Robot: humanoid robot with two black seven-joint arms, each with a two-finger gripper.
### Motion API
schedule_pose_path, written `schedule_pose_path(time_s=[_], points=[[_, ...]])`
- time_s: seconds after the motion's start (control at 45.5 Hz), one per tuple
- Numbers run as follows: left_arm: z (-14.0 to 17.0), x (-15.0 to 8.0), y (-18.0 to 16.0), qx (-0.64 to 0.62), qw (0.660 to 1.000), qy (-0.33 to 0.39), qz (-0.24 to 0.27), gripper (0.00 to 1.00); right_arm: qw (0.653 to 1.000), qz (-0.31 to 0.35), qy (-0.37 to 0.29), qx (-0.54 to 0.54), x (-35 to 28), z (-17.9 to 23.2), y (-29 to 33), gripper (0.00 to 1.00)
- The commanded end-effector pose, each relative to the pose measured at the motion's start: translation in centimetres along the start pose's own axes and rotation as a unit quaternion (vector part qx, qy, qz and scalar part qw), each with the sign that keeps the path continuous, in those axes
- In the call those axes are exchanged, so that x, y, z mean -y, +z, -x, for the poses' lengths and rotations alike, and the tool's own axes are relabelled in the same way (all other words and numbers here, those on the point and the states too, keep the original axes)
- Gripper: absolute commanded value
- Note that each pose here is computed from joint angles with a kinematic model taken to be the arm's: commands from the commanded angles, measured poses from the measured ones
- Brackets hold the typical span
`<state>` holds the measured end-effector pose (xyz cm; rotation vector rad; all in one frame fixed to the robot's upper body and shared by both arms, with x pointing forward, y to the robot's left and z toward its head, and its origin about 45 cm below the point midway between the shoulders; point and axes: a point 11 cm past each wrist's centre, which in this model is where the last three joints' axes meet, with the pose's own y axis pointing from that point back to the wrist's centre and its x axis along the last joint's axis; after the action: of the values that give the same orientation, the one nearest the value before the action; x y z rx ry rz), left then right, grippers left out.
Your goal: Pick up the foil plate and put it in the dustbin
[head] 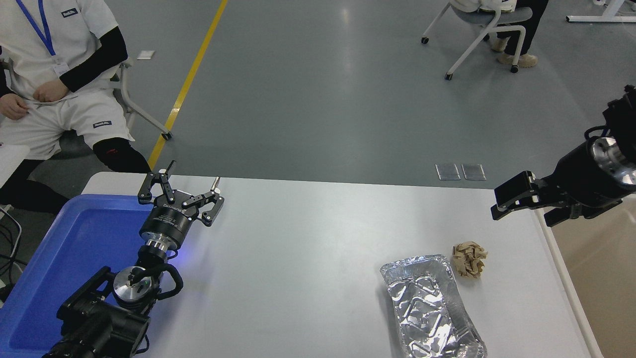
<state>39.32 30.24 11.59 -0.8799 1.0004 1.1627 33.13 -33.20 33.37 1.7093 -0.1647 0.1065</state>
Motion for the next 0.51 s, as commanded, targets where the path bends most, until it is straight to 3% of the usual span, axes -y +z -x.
schedule_pose_path(time_s=[0.0,0.484], points=[[0.01,0.01,-0.06,-0.001,1.0,0.0,0.0,0.99,1.0,0.0,0.0,-0.001,0.02,-0.01,-0.07,1.0],[0.0,0.0,0.01,-0.001,1.0,0.0,0.001,0.99,1.0,0.002,0.003,-0.003,-0.2,-0.24,-0.09,1.0]])
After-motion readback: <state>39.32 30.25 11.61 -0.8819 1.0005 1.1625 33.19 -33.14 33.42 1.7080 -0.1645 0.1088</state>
